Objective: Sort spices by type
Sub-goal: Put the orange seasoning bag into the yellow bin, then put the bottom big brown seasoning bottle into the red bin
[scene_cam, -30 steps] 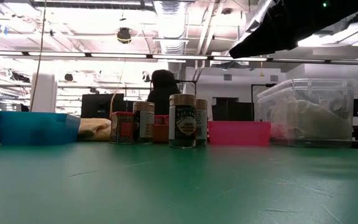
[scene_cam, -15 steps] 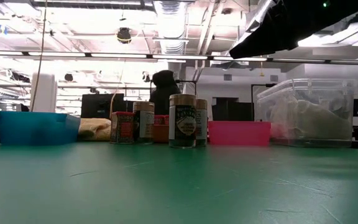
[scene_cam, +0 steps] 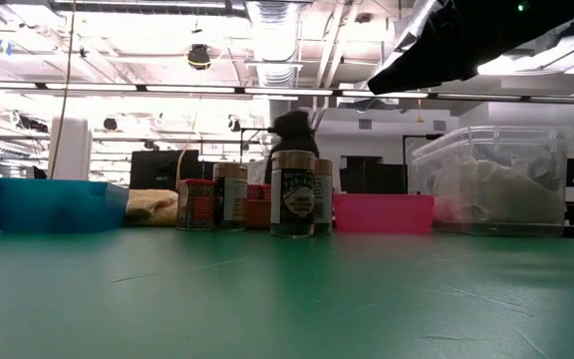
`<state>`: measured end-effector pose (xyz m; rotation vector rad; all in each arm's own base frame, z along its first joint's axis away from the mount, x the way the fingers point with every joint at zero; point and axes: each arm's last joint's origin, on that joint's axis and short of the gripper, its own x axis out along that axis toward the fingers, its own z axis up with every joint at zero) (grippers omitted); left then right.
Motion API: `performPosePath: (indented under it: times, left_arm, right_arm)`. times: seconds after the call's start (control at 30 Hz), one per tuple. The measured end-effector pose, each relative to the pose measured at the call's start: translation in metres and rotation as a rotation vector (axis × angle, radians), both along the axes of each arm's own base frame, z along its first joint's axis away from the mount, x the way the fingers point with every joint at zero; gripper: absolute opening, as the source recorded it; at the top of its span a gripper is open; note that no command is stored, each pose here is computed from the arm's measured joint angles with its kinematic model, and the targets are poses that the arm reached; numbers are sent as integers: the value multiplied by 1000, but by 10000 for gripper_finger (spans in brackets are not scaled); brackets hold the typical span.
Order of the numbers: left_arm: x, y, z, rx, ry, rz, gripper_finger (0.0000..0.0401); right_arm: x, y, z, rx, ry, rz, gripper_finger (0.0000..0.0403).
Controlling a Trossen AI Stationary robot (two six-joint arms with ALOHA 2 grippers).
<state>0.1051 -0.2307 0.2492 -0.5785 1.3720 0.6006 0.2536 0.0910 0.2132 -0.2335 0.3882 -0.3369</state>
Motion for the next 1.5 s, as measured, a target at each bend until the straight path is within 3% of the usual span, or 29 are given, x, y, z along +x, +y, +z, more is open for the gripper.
performPosePath:
  times: [0.27, 0.47, 0.97, 1.2, 1.5]
  left_arm:
    - [10, 7, 2, 2, -2, -12, 172]
    - [21, 29, 11, 61, 8, -23, 201]
    - [87, 101, 26, 448, -240, -125, 204]
    - [118, 149, 28, 567, -204, -93, 204]
    - [142, 201, 30, 700, -89, -265, 204]
  right_arm:
    - [0, 0, 0, 4, -1, -1, 301]
    - [0, 0, 0, 7, -3, -3, 301]
    - [-2, -1, -3, 25, 22, -17, 301]
    - [-2, -1, -4, 32, 26, -21, 301]
    - [-6, 7, -6, 36, 52, 28, 301]
